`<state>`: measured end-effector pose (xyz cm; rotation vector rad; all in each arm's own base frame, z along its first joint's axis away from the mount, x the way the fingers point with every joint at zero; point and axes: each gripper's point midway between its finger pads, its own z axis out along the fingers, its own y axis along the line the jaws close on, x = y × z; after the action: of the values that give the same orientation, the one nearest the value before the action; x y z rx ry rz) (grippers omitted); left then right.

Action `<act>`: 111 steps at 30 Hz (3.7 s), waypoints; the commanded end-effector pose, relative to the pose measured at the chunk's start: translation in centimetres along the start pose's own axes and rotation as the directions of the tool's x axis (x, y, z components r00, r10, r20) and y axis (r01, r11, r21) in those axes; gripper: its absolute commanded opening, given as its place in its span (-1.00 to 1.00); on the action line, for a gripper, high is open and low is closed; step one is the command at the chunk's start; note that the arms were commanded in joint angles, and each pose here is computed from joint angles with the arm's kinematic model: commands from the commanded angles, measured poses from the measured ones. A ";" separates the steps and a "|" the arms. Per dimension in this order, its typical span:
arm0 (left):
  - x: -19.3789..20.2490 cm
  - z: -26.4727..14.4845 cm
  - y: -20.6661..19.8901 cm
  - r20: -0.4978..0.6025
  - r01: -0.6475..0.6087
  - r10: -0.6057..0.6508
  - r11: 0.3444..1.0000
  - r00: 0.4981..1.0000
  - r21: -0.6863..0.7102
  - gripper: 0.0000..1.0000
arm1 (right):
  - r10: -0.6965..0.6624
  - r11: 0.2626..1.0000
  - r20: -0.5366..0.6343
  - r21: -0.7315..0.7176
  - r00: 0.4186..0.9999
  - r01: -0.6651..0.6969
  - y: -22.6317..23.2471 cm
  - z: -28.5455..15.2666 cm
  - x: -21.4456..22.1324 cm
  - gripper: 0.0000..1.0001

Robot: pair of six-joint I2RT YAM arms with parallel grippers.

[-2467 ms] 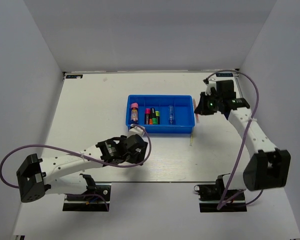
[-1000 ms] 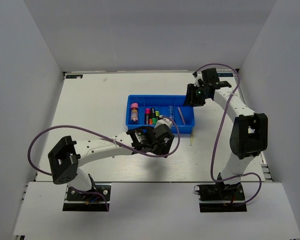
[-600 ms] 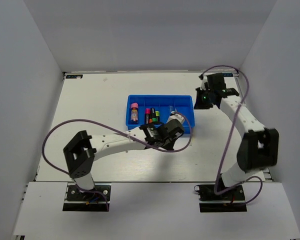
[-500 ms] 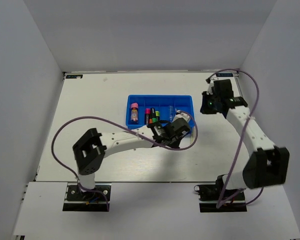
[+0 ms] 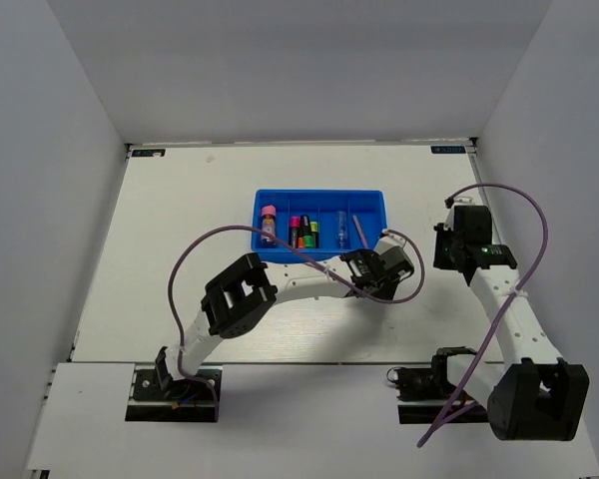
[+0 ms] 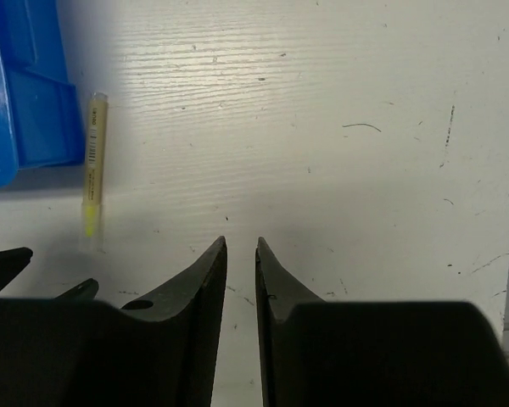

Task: Sort the stationery into containers
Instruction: Grab a piece of stationery with the left arm, then place the stationery into the container

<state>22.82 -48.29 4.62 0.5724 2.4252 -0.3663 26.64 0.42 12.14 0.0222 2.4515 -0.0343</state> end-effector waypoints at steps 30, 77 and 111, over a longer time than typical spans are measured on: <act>-1.6 3.9 0.0 0.196 0.096 -0.056 0.975 0.979 -0.198 0.02 | 0.140 0.987 0.067 -0.084 0.988 -0.134 -0.9 -1.4 -1.4 -0.53; -9.0 -13.1 -0.3 0.272 0.004 -0.022 0.998 0.962 0.067 -1.00 | 0.201 0.974 0.079 -0.119 0.976 -0.191 -1.3 -2.0 -1.6 -0.36; -15.6 0.0 9.1 0.198 0.332 -0.317 0.942 0.928 -0.051 0.38 | 0.192 0.974 0.086 -0.139 0.978 -0.179 -1.0 -2.1 -1.3 -0.25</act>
<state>38.38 -44.22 9.34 0.1014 2.3891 -0.3328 26.34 -0.52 14.43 0.1872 2.3548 0.1941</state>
